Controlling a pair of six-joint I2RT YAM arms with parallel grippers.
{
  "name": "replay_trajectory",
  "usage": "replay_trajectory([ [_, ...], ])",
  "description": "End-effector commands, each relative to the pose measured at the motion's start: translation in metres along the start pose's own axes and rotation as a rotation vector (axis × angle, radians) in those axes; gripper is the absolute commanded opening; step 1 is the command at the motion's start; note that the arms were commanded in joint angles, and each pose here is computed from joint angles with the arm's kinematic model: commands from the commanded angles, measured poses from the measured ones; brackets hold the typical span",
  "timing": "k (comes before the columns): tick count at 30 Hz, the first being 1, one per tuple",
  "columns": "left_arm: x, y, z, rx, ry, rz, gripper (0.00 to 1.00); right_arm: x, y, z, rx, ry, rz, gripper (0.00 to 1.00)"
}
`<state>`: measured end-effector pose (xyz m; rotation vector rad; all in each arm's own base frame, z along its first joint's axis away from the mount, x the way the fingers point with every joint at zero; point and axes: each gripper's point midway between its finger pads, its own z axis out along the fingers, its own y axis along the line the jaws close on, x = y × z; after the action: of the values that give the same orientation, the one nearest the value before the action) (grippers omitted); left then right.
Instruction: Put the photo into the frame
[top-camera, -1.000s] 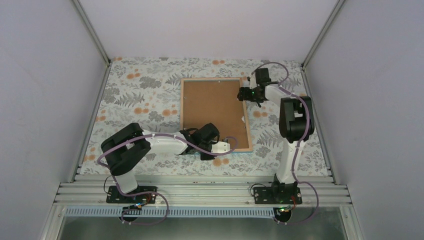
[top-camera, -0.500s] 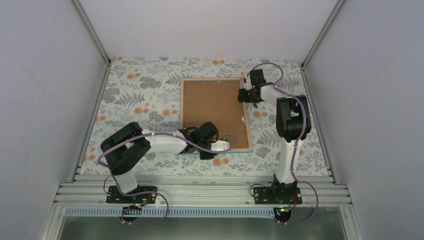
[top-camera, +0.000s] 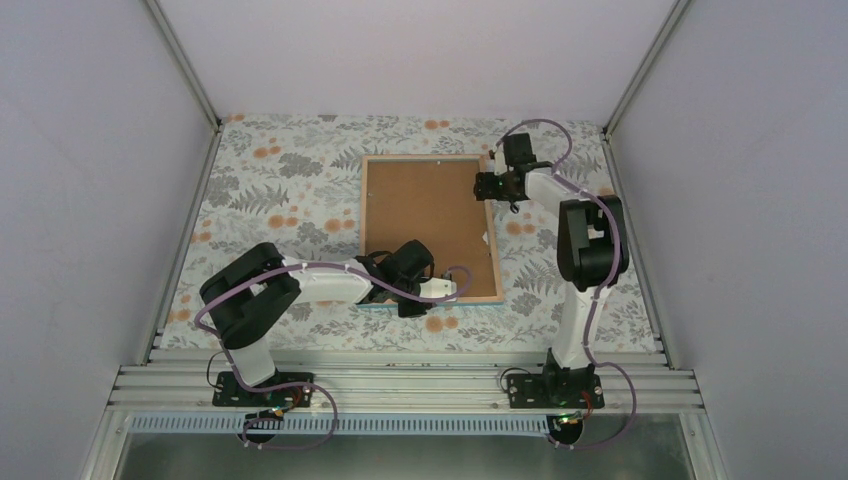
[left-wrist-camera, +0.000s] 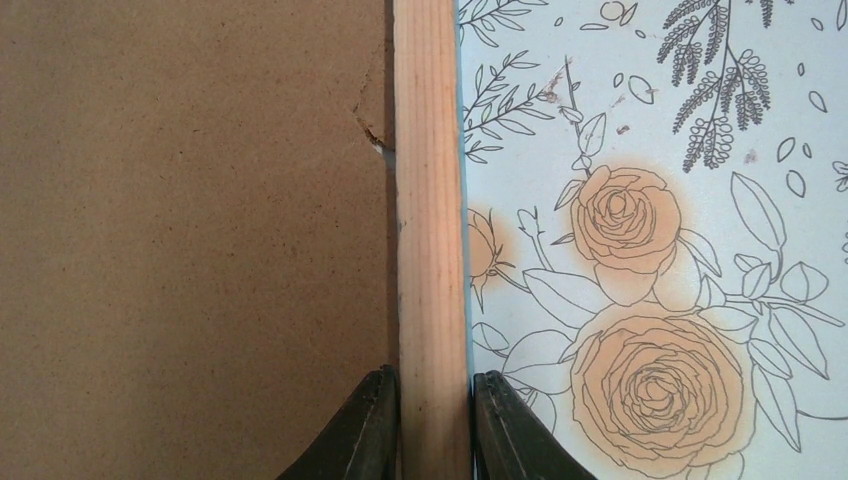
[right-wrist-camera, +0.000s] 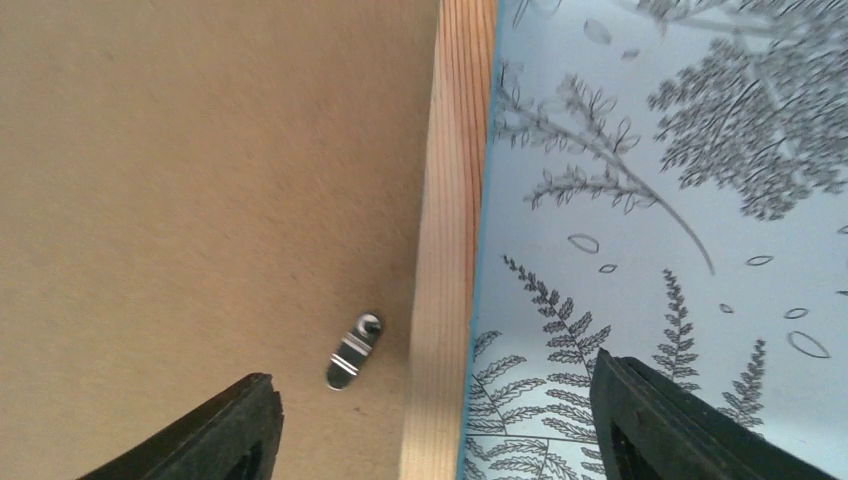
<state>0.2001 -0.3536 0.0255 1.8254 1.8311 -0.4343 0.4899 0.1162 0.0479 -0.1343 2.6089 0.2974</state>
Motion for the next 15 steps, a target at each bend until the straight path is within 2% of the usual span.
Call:
replay_trajectory([
  [1,0.025,-0.003,0.003,0.012,0.074,-0.018,0.21,-0.02,0.015,-0.014,-0.028,-0.065,0.018,0.8],
  [4,0.024,-0.002,0.003,0.008,0.07,-0.022,0.21,-0.011,0.012,0.001,0.0,-0.035,0.027,0.81],
  [9,0.024,-0.001,0.003,0.007,0.071,-0.033,0.21,-0.006,0.007,0.019,0.04,-0.015,0.024,0.78],
  [13,0.024,0.001,0.003,0.001,0.071,-0.034,0.21,0.007,0.008,0.028,0.061,0.017,-0.014,0.68],
  [15,0.026,0.002,0.002,-0.001,0.076,-0.039,0.21,0.015,0.003,0.029,0.082,0.036,-0.028,0.56],
])
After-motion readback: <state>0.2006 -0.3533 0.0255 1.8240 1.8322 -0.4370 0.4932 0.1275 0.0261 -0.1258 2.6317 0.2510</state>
